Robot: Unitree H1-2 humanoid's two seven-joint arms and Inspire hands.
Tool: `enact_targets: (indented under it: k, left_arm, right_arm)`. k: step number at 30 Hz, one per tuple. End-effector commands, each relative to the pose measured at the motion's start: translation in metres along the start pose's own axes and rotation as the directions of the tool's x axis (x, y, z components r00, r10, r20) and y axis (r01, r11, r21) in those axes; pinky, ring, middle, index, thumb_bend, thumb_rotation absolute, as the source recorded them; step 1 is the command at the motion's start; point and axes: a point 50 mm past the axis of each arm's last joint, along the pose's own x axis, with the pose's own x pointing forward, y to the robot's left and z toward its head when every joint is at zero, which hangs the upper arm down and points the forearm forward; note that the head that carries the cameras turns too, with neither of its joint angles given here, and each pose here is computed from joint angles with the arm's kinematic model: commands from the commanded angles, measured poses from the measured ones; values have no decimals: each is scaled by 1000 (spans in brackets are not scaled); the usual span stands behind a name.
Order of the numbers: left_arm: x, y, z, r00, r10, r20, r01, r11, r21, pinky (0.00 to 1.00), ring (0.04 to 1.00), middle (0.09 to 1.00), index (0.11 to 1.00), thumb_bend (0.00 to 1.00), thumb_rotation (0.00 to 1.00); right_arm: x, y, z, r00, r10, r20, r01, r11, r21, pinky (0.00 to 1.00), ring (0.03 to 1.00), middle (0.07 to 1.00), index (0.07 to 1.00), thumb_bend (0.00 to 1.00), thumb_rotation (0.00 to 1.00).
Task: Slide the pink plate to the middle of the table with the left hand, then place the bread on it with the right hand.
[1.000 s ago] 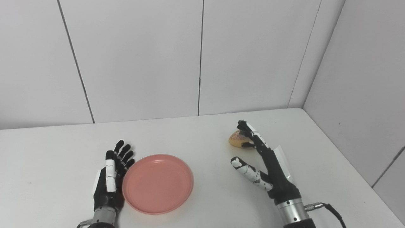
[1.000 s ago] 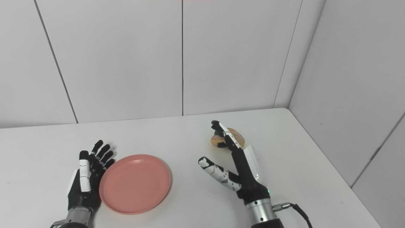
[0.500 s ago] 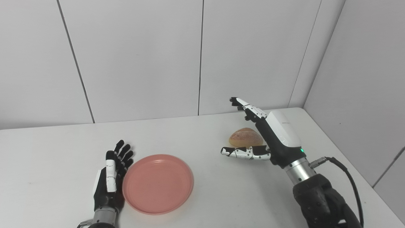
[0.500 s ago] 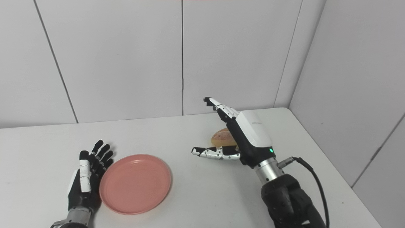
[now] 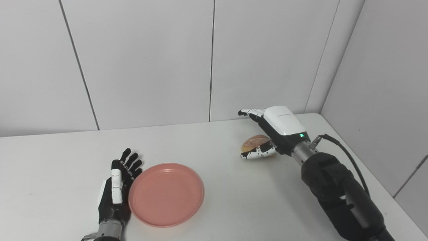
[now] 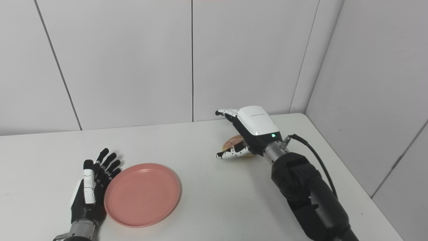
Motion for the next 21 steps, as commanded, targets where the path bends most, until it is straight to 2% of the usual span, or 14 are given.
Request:
enact_targets:
  k: [1, 7, 11, 13, 18, 21]
  left_arm:
    - [-14, -2, -20, 998, 12, -57, -13, 1000, -11, 875, 874, 911, 898, 776, 1000]
    - [-15, -4, -20, 998, 6, -57, -7, 1000, -22, 900, 866, 909, 904, 765, 1000]
    - [-17, -4, -19, 998, 4, -60, -5, 1000, -16, 897, 860, 912, 901, 769, 1000]
    - [-17, -5, -19, 998, 5, -59, -6, 1000, -19, 873, 853, 909, 895, 753, 1000]
    - [-18, -5, -20, 998, -3, -68, 1, 1000, -21, 891, 857, 910, 899, 747, 1000]
    - [-19, -6, -21, 998, -7, -68, 6, 1000, -21, 900, 858, 913, 904, 743, 1000]
  right_arm:
    - [14, -31, -7, 998, -60, -21, 59, 996, -61, 634, 779, 805, 797, 1000, 337]
    - [34, -32, -18, 996, 32, -85, -38, 997, -70, 636, 782, 812, 806, 1000, 339]
    - [44, -30, -25, 991, 96, -92, -102, 993, -58, 654, 800, 826, 805, 1000, 322]
    - [49, -28, -28, 988, 116, -97, -122, 991, -62, 656, 797, 823, 803, 1000, 323]
    - [65, -22, -30, 978, 156, -136, -170, 981, -93, 696, 802, 826, 805, 1000, 304]
    - [74, -21, -30, 972, 180, -153, -194, 977, -86, 684, 800, 827, 800, 1000, 276]
